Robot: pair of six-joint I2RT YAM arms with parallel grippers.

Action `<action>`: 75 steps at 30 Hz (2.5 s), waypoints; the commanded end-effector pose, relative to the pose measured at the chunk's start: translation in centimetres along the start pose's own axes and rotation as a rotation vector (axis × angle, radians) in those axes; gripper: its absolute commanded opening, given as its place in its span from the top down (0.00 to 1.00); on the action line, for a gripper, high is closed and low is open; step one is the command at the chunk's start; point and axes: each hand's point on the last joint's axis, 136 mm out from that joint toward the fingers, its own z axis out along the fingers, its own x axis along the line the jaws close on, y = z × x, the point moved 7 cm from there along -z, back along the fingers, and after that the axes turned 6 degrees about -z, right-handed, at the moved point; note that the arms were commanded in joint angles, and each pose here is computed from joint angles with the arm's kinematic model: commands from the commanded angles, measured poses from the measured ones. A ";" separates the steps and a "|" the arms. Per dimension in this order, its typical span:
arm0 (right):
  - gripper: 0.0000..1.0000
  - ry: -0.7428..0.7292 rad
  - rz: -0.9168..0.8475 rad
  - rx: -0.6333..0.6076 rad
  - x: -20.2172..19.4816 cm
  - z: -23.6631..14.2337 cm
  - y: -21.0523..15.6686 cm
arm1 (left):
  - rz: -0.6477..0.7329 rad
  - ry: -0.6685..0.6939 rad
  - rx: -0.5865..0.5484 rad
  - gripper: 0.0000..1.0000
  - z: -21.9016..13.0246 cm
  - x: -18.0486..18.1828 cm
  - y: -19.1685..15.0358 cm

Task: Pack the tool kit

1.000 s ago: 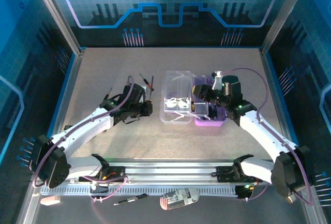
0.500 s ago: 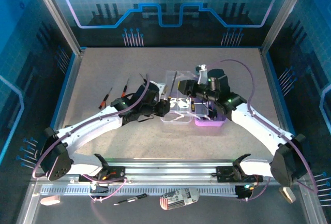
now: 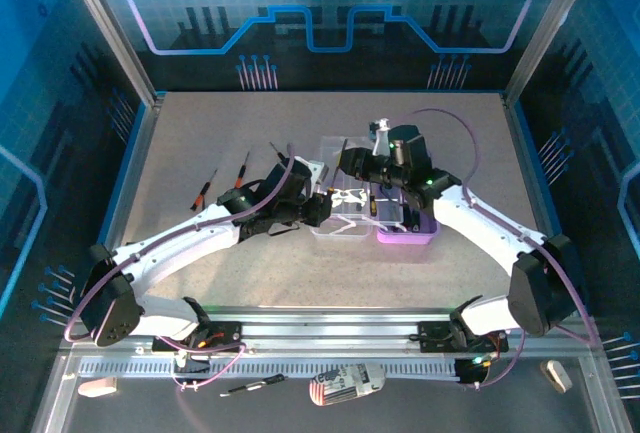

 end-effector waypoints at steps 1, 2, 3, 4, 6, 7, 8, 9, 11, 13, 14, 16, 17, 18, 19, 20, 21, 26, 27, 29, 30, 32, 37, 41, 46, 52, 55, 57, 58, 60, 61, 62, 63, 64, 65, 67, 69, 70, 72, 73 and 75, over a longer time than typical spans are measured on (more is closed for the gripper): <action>0.75 0.030 0.000 -0.025 0.9 0.4 0.9 | 0.034 -0.022 -0.021 0.86 -0.8 -0.9 0.7; 0.77 0.031 0.002 -0.024 0.9 0.4 0.8 | 0.033 -0.020 -0.019 0.86 -0.8 -0.9 0.6; 0.78 0.032 0.004 -0.022 0.8 0.4 0.8 | 0.033 -0.019 -0.022 0.86 -0.8 -0.9 0.7; 0.79 0.034 0.002 -0.025 0.9 0.4 0.9 | 0.035 -0.018 -0.022 0.86 -0.8 -0.8 0.7; 0.80 0.037 0.004 -0.022 0.8 0.5 0.9 | 0.035 -0.018 -0.022 0.86 -0.8 -0.8 0.7; 0.80 0.041 0.006 -0.019 0.8 0.6 0.9 | 0.035 -0.018 -0.021 0.86 -0.7 -0.8 0.7; 0.81 0.045 0.005 -0.016 0.9 0.6 0.9 | 0.036 -0.015 -0.019 0.86 -0.6 -0.8 0.7; 0.81 0.047 0.007 -0.014 0.9 0.7 0.9 | 0.036 -0.015 -0.020 0.86 -0.7 -0.8 0.7; 0.82 0.051 0.009 -0.013 0.8 0.8 0.9 | 0.038 -0.015 -0.017 0.86 -0.6 -0.8 0.7; 0.81 0.056 0.010 -0.012 0.8 0.9 0.9 | 0.038 -0.017 -0.018 0.86 -0.6 -0.8 0.7; 0.82 0.057 0.009 -0.011 0.8 0.9 0.9 | 0.038 -0.017 -0.017 0.86 -0.6 -0.8 0.7; 0.81 0.062 0.011 -0.006 0.8 1.0 0.9 | 0.039 -0.015 -0.015 0.86 -0.5 -0.8 0.6; 0.82 0.065 0.011 -0.005 0.8 1.1 0.9 | 0.040 -0.013 -0.014 0.86 -0.5 -0.8 0.6; 0.84 0.065 0.015 -0.001 0.8 1.1 0.8 | 0.040 -0.011 -0.015 0.86 -0.5 -0.7 0.6; 0.86 0.068 0.014 -0.003 0.8 1.1 0.9 | 0.041 -0.009 -0.014 0.85 -0.5 -0.7 0.6; 0.88 0.066 0.017 -0.003 0.8 1.1 0.9 | 0.041 -0.007 -0.014 0.85 -0.5 -0.7 0.6; 0.90 0.065 0.016 -0.006 0.8 1.1 0.9 | 0.042 -0.006 -0.014 0.85 -0.5 -0.6 0.6; 0.96 0.060 0.012 -0.004 0.7 0.9 0.9 | 0.040 0.018 -0.021 0.72 -0.5 -0.3 0.5; 0.97 0.059 0.011 -0.006 0.8 0.9 0.9 | 0.039 0.028 -0.025 0.67 -0.5 -0.2 0.5; 0.97 0.056 0.010 -0.009 0.7 0.8 1.0 | 0.035 0.051 -0.035 0.60 -0.5 0.1 0.6; 0.97 0.055 0.011 -0.010 0.7 0.8 1.0 | 0.035 0.052 -0.038 0.58 -0.6 0.0 0.6; 0.97 0.053 0.006 -0.017 0.6 0.5 1.3 | 0.036 0.056 -0.050 0.52 -1.0 0.1 0.7; 0.97 0.038 -0.008 -0.053 0.2 -1.0 2.7 | 0.033 0.132 -0.132 0.32 -2.4 1.2 0.9; 0.97 0.012 -0.016 -0.087 -0.4 -2.7 3.8 | 0.001 0.220 -0.236 0.11 -4.0 2.7 1.0; 0.97 -0.067 -0.022 -0.107 -2.8 -4.8 4.4 | -0.054 0.329 -0.341 0.01 -5.5 4.8 0.7; 0.95 -0.161 -0.002 -0.119 -6.7 -7.7 4.5 | -0.229 0.523 -0.425 0.01 -7.5 9.1 0.1; 0.95 -0.164 0.012 -0.074 -8.1 -8.0 4.4 | -0.379 0.530 -0.473 0.01 -8.9 11.6 -0.2; 0.95 -0.179 0.008 -0.043 -8.9 -7.8 4.1 | -0.447 0.498 -0.496 0.01 -9.2 12.8 -0.6; 0.95 -0.185 0.007 -0.025 -9.3 -7.5 3.8 | -0.476 0.485 -0.508 0.01 -9.4 13.3 -0.9; 0.95 -0.193 0.006 0.001 -9.8 -7.1 3.4 | -0.515 0.474 -0.519 0.01 -9.5 14.0 -1.4; 0.94 -0.196 0.006 0.013 -10.1 -6.8 3.2 | -0.526 0.475 -0.519 0.01 -9.5 14.2 -1.6; 0.95 -0.197 0.009 0.026 -10.4 -6.6 3.0 | -0.535 0.476 -0.515 0.01 -9.4 14.4 -1.8; 0.94 -0.192 0.009 0.034 -10.6 -6.3 3.0 | -0.539 0.477 -0.511 0.01 -9.3 14.5 -1.9; 0.94 -0.187 0.017 0.047 -10.8 -5.9 2.8 | -0.542 0.479 -0.503 0.01 -9.2 14.6 -2.0; 0.94 -0.180 0.023 0.061 -11.0 -5.6 2.7 | -0.545 0.484 -0.494 0.01 -9.1 14.7 -2.1; 0.94 -0.172 0.031 0.087 -11.4 -4.8 2.3 | -0.546 0.489 -0.482 0.01 -8.9 14.7 -2.1; 0.94 -0.168 0.040 0.106 -11.8 -4.1 1.9 | -0.549 0.492 -0.474 0.01 -8.7 14.7 -2.1; 0.94 -0.160 0.044 0.118 -11.8 -3.7 1.8 | -0.550 0.495 -0.471 0.01 -8.7 14.8 -2.1; 0.94 -0.155 0.051 0.140 -12.1 -3.0 1.4 | -0.552 0.494 -0.469 0.01 -8.6 14.8 -2.1; 0.93 -0.153 0.052 0.152 -12.1 -2.7 1.2 | -0.552 0.493 -0.470 0.01 -8.6 14.8 -2.0; 0.93 -0.156 0.055 0.173 -12.3 -2.2 0.9 | -0.555 0.495 -0.470 0.01 -8.6 14.9 -2.1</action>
